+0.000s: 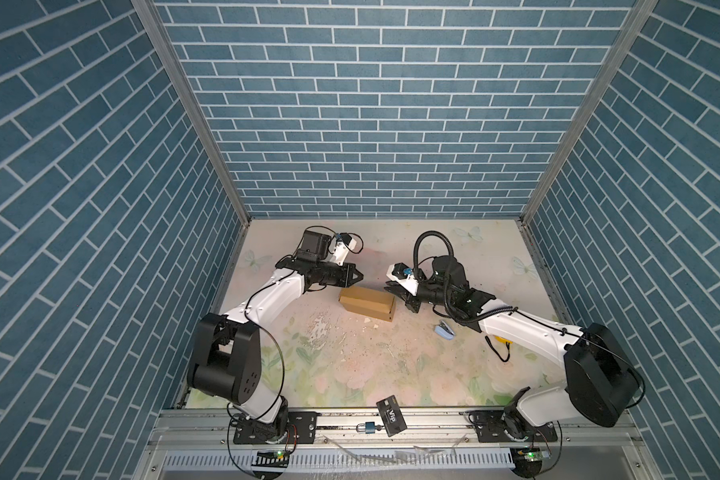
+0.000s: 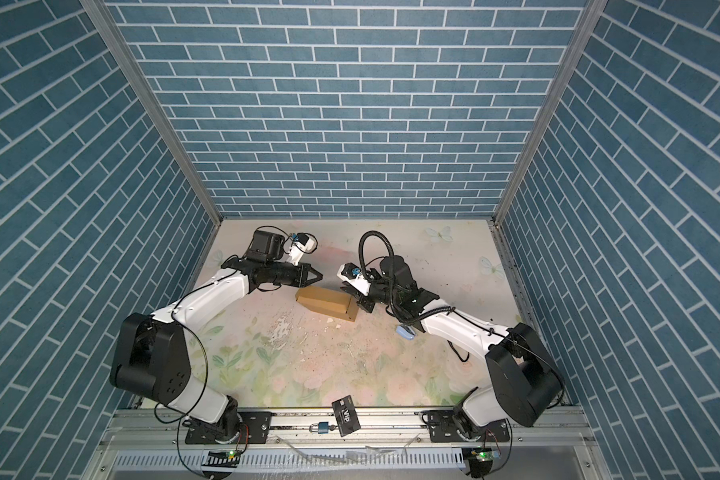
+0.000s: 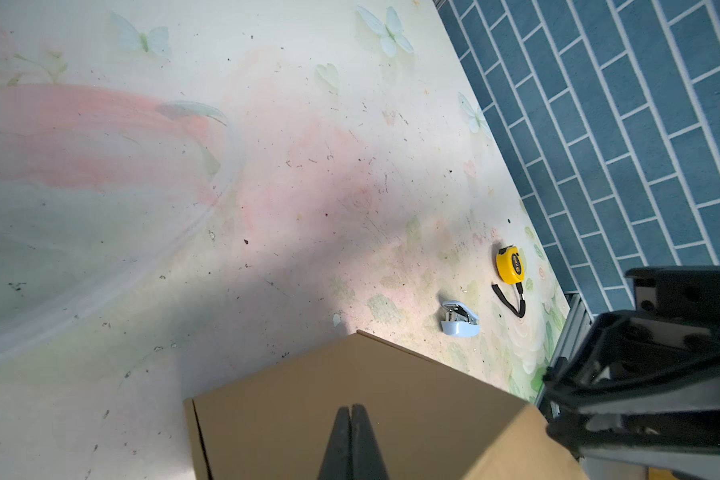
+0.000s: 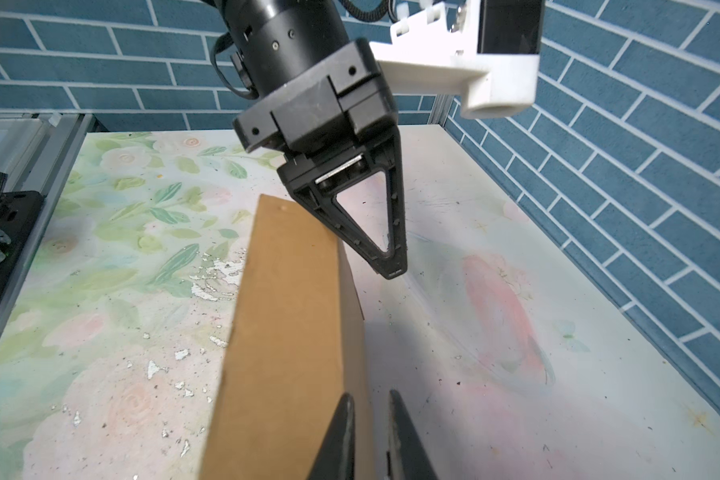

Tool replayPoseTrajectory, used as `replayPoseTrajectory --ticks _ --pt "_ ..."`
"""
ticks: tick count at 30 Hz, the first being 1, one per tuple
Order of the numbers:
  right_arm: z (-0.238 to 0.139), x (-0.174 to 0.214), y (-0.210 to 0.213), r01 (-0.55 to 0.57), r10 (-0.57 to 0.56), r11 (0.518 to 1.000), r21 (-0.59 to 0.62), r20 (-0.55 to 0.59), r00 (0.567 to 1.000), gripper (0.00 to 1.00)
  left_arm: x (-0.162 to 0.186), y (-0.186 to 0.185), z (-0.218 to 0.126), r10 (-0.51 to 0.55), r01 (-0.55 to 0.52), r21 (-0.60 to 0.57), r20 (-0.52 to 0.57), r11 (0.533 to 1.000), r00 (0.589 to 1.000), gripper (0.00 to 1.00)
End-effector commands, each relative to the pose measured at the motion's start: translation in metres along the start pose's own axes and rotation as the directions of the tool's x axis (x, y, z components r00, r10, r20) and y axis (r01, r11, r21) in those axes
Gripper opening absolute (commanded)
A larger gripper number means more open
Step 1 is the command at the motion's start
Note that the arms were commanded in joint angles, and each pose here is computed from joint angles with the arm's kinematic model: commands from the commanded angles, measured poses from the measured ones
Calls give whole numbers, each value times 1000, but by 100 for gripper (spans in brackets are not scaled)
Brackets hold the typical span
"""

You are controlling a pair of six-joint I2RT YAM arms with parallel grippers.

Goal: Fold the paper box

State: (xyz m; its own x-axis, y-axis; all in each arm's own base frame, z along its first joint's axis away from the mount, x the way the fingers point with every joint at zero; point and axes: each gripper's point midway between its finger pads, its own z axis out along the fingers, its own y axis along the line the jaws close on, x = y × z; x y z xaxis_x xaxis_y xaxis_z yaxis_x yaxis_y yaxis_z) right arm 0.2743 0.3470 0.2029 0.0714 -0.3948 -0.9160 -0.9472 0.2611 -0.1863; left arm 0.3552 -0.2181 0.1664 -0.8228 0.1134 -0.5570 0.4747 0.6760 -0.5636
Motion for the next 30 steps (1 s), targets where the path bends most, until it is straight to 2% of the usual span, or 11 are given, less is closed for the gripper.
replayPoseTrajectory --ticks 1,7,13,16,19,22,25,27,30 --pt "-7 -16 -2 4 -4 1000 9 46 999 22 9 6 6 -26 25 -27 -45 999 999 1" --pt "-14 -36 8 -11 15 999 -36 97 995 31 8 7 7 -28 27 -28 -47 999 998 1" --pt "-15 -9 16 -58 59 998 -21 48 997 38 8 2 2 0 -1 -26 -42 1000 999 1" --pt "-14 7 20 -97 97 995 -16 31 995 42 7 -4 -4 69 -69 -9 -34 998 997 3" --pt "-10 21 25 -137 138 990 -24 1 990 47 9 -19 -13 211 -209 42 -42 977 977 11" --pt "-4 33 26 -178 178 984 -12 -15 984 49 19 -45 -30 412 -403 146 -41 904 910 19" --pt "3 44 21 -233 234 972 17 -44 971 50 36 -66 -52 597 -578 216 -31 787 801 23" --pt "8 48 15 -278 280 960 44 -59 958 50 52 -73 -63 722 -698 220 -48 682 690 26" --pt "15 51 3 -380 387 921 84 -87 918 50 69 -72 -71 847 -829 176 -98 531 522 31"
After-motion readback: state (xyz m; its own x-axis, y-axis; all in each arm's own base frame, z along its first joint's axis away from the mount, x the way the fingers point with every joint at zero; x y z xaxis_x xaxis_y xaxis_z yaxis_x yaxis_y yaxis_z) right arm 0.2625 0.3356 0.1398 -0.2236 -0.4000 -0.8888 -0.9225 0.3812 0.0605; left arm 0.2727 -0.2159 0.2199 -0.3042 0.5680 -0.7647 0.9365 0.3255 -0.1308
